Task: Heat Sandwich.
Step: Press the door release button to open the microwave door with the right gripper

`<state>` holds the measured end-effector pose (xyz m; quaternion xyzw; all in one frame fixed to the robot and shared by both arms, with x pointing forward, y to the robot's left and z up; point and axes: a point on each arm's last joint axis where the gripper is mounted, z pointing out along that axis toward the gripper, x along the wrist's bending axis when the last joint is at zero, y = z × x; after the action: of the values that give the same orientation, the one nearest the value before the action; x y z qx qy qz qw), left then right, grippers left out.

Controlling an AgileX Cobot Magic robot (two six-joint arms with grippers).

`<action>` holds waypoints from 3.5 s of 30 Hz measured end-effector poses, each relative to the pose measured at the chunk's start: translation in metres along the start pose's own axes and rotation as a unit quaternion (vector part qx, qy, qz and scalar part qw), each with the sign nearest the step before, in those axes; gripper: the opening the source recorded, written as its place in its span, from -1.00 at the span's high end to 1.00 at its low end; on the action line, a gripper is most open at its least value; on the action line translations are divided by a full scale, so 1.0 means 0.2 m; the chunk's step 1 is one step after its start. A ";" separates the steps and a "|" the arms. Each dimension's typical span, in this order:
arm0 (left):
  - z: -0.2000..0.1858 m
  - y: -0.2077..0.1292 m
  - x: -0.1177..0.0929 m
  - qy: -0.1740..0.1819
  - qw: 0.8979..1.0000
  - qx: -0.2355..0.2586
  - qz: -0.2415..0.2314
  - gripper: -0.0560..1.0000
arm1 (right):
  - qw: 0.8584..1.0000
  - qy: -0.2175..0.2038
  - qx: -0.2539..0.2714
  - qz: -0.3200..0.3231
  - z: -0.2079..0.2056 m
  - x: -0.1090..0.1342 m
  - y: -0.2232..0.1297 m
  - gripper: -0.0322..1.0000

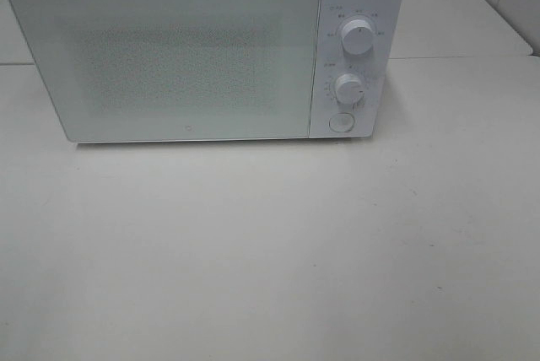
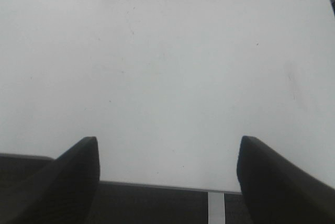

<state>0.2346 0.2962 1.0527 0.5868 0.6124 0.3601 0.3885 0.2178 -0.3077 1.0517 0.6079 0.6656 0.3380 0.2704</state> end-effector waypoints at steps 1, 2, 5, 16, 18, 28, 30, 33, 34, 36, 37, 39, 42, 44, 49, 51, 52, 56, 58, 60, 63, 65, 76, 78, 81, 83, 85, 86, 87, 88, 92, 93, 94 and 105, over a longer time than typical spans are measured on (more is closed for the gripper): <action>0.00 0.00 0.00 0.000 1.000 0.000 0.000 -0.96 | 1.000 0.000 0.000 0.000 0.00 0.00 0.00 -0.53; 0.00 0.00 0.00 0.000 1.000 0.000 0.000 -0.96 | 1.000 -0.004 -0.012 0.005 -0.01 0.00 0.00 -0.53; 0.00 0.00 0.00 0.000 1.000 0.000 0.000 -0.96 | 0.999 -0.021 -0.032 0.017 0.00 0.00 0.00 -0.53; 0.00 0.00 0.00 0.000 1.000 0.000 0.000 -0.96 | 0.997 -0.026 -0.067 0.029 0.05 0.01 0.02 -0.53; 0.00 0.00 0.00 0.000 1.000 0.000 0.000 -0.96 | 0.997 -0.025 -0.068 0.029 0.05 0.01 0.02 -0.53; 0.00 0.00 0.00 0.000 1.000 0.000 0.000 -0.96 | 0.995 -0.023 -0.092 0.029 0.02 0.02 0.05 -0.53; 0.00 0.00 0.00 0.000 1.000 0.000 0.000 -0.96 | 0.994 -0.022 -0.105 0.027 0.03 0.02 0.11 -0.53; 0.00 0.00 0.00 0.000 1.000 0.000 0.000 -0.96 | 0.993 -0.021 -0.111 0.026 0.05 0.02 0.16 -0.53; 0.00 0.00 0.00 0.000 1.000 0.000 0.000 -0.96 | 0.993 -0.020 -0.115 0.026 0.06 0.02 0.18 -0.53; 0.00 0.00 0.00 0.000 1.000 0.000 0.000 -0.96 | 0.990 -0.017 -0.138 0.023 0.11 0.03 0.27 -0.53; 0.00 0.00 0.00 0.000 1.000 0.000 0.000 -0.96 | 0.990 -0.017 -0.138 0.023 0.11 0.03 0.27 -0.53; 0.00 0.00 0.00 0.000 1.000 0.000 0.000 -0.96 | 0.987 -0.015 -0.157 0.021 0.13 0.03 0.33 -0.53; 0.00 0.00 0.00 0.000 1.000 0.000 0.000 -0.96 | 0.983 -0.011 -0.183 0.018 0.24 0.04 0.43 -0.53; 0.00 0.00 0.00 0.000 1.000 0.000 0.000 -0.96 | 0.983 -0.010 -0.183 0.017 0.28 0.04 0.44 -0.53; 0.00 0.00 0.00 0.000 1.000 0.000 0.000 -0.96 | 0.983 -0.006 -0.182 0.016 0.44 0.04 0.52 -0.53; 0.00 0.00 0.00 0.000 1.000 0.000 0.000 -0.96 | 0.981 -0.002 -0.194 0.014 0.54 0.04 0.57 -0.53; 0.00 0.00 0.00 0.000 1.000 0.000 0.000 -0.96 | 0.981 -0.001 -0.196 0.014 0.57 0.05 0.59 -0.53; 0.00 0.00 0.00 0.000 1.000 0.000 0.000 -0.96 | 0.980 0.002 -0.200 0.014 0.70 0.05 0.64 -0.53; 0.00 0.00 0.00 0.000 1.000 0.000 0.000 -0.96 | 0.979 0.004 -0.202 0.014 0.74 0.05 0.65 -0.53; 0.00 0.00 0.00 0.000 1.000 0.000 0.000 -0.96 | 0.976 0.007 -0.216 0.015 0.82 0.05 0.68 -0.53; 0.00 0.00 0.00 0.000 1.000 0.000 0.000 -0.96 | 0.973 0.010 -0.230 0.015 0.87 0.05 0.69 -0.53; 0.00 0.00 0.00 0.000 1.000 0.000 0.000 -0.96 | 0.969 0.014 -0.245 0.018 0.95 0.05 0.68 -0.53; 0.00 0.00 0.00 0.000 1.000 0.000 0.000 -0.96 | 0.970 -0.008 -0.241 0.043 1.17 0.07 0.50 -0.53; 0.00 0.00 0.00 0.000 1.000 0.000 0.000 -0.96 | 0.971 -0.005 -0.235 0.032 1.20 0.11 0.47 -0.53; 0.00 0.00 0.00 0.000 1.000 0.000 0.000 -0.96 | 0.973 -0.009 -0.227 0.027 1.24 0.18 0.44 -0.53; 0.00 0.00 0.00 0.000 1.000 0.000 0.000 -0.96 | 0.974 -0.012 -0.225 0.020 1.27 0.22 0.42 -0.53; 0.00 0.00 0.00 0.000 1.000 0.000 0.000 -0.96 | 0.975 -0.013 -0.221 0.015 1.29 0.27 0.39 -0.53; 0.00 0.00 0.00 0.000 1.000 0.000 0.000 -0.96 | 0.975 -0.016 -0.220 0.014 1.30 0.29 0.37 -0.53; 0.00 0.00 0.00 0.000 1.000 0.000 0.000 -0.96 | 0.976 -0.023 -0.216 0.018 1.32 0.32 0.34 -0.53; 0.00 0.00 0.00 0.000 1.000 0.000 0.000 -0.96 | 0.976 -0.023 -0.216 0.018 1.32 0.32 0.34 -0.53; 0.00 0.00 0.00 0.000 1.000 0.000 0.000 -0.96 | 0.980 -0.025 -0.196 0.019 1.37 0.42 0.29 -0.53; 0.00 0.00 0.00 0.000 1.000 0.000 0.000 -0.96 | 0.980 -0.025 -0.196 0.019 1.37 0.42 0.29 -0.53; 0.00 0.00 0.00 0.000 1.000 0.000 0.000 -0.96 | 0.981 -0.022 -0.193 0.018 1.39 0.45 0.28 -0.53; 0.00 0.00 0.00 0.000 1.000 0.000 0.000 -0.96 | 0.987 -0.017 -0.162 -0.009 1.49 0.60 0.22 -0.53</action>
<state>0.2346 0.2962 1.0527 0.5868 0.6124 0.3601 0.3885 0.4611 -0.1516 0.9066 0.5556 0.6027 0.4287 0.3797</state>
